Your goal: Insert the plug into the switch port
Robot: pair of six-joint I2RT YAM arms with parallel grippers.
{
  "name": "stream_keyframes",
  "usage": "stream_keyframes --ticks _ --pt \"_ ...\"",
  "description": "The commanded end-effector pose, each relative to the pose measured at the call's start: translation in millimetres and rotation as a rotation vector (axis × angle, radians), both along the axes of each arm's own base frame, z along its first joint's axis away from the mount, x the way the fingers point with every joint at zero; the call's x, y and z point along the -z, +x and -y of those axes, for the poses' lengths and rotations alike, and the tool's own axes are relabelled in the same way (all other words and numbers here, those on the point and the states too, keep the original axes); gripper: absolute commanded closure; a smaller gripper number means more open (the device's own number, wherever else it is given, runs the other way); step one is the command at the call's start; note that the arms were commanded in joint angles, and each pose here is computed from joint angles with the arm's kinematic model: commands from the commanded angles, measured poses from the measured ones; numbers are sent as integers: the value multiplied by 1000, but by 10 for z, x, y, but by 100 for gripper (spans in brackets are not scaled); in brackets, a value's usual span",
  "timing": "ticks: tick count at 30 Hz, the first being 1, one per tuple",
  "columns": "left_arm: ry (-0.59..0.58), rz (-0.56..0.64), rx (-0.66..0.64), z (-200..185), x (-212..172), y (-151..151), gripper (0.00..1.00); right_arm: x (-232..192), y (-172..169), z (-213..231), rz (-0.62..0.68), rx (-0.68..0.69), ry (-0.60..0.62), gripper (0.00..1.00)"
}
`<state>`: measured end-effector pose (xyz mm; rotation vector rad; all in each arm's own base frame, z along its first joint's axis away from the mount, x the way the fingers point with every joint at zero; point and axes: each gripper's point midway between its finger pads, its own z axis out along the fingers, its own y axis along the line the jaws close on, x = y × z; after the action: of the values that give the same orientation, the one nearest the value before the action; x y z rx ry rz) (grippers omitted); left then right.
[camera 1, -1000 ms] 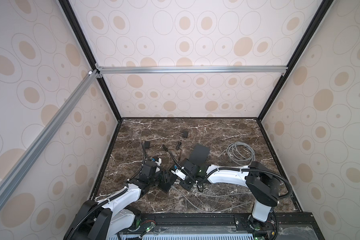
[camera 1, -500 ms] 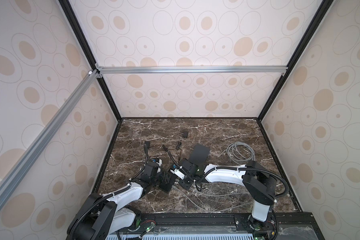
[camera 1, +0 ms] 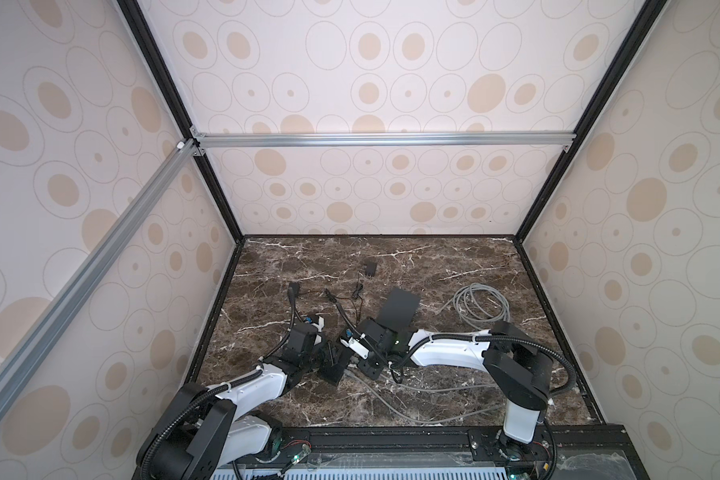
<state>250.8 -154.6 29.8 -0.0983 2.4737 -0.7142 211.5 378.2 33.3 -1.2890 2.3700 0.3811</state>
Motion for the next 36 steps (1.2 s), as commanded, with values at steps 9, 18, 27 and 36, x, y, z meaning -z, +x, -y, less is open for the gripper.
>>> stream_keyframes --ticks 9,18,27,36 --pt "29 -70 33 -16 198 -180 57 3 66 -264 24 -26 82 100" --pt "36 -68 36 -12 193 -179 58 -186 126 -311 67 -31 107 100" --pt "43 -63 33 -29 186 -186 58 -273 212 -235 125 -1 92 100" --pt "48 -61 32 -37 182 -186 58 -418 226 -285 140 7 146 100"
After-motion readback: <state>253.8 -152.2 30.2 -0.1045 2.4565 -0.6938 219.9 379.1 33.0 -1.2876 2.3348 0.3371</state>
